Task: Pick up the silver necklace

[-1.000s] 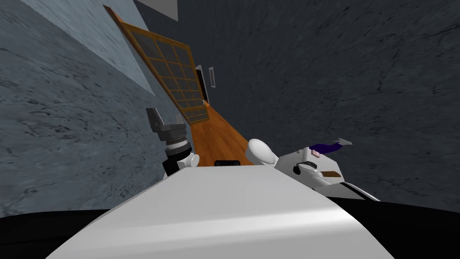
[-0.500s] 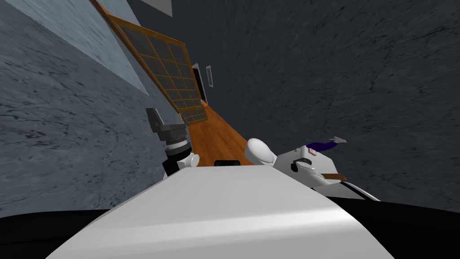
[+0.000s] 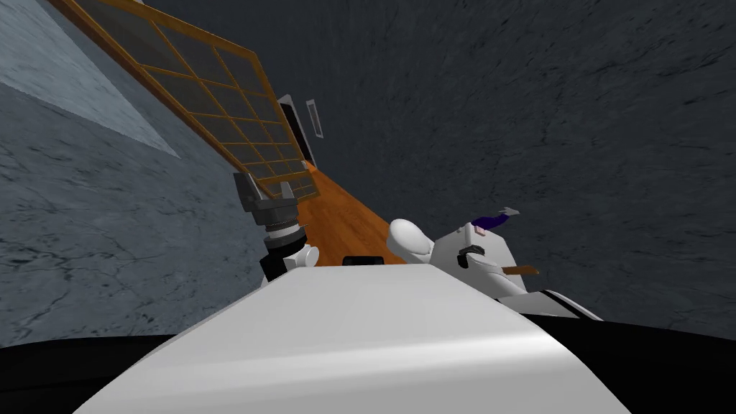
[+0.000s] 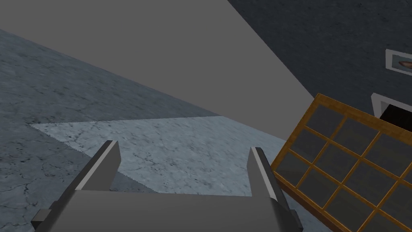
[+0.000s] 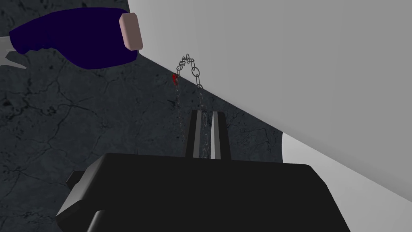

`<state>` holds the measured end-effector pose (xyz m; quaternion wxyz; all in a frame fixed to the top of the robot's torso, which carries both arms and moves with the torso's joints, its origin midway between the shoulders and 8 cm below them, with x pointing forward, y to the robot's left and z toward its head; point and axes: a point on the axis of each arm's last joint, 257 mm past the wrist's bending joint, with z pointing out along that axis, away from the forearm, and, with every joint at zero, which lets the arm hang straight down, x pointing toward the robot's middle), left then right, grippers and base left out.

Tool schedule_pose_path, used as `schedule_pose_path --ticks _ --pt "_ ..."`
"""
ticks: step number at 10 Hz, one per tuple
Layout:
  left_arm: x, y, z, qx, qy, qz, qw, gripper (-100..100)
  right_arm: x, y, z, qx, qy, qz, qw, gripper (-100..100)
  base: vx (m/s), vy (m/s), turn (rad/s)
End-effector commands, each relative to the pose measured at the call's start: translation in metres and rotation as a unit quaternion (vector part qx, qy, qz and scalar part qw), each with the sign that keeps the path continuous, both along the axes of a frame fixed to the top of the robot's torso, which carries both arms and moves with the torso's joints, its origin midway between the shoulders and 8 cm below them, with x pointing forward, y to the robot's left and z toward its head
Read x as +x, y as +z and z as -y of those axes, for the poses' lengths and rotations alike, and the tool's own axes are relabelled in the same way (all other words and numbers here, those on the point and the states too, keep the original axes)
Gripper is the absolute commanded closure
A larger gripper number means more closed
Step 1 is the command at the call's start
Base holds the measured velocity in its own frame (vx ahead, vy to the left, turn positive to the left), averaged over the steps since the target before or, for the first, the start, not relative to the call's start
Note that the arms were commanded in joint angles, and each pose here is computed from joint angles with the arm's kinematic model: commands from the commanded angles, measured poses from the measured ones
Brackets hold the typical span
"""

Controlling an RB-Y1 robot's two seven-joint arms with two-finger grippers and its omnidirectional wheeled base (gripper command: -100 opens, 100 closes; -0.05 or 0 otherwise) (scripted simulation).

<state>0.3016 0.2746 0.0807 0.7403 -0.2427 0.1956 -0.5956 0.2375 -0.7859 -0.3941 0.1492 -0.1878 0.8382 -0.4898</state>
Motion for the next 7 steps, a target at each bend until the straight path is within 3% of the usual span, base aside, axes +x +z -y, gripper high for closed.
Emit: schedule_pose_path --ticks 1,2,3,4,7 --pt "0.0 0.0 0.0 0.0 0.0 0.0 1.0 0 0.039 -0.003 -0.026 0.005 0.045 0.003 0.999 100 0.11 -0.012 -0.376" --pt "0.0 0.0 0.0 0.0 0.0 0.0 1.0 0 0.039 -0.003 -0.026 0.003 0.047 -0.002 0.9989 100 0.115 0.008 -0.33" --pt "0.0 0.0 0.0 0.0 0.0 0.0 1.0 0 0.064 -0.003 -0.043 0.006 0.076 0.003 0.9971 100 0.15 -0.001 -0.397" --pt "0.0 0.0 0.0 0.0 0.0 0.0 1.0 0 0.063 -0.003 -0.042 0.008 0.073 0.007 0.9973 100 0.136 0.006 -0.451" --pt "0.0 0.0 0.0 0.0 0.0 0.0 1.0 0 0.073 0.0 -0.049 0.002 0.09 0.003 0.9959 100 0.011 0.014 -0.002"
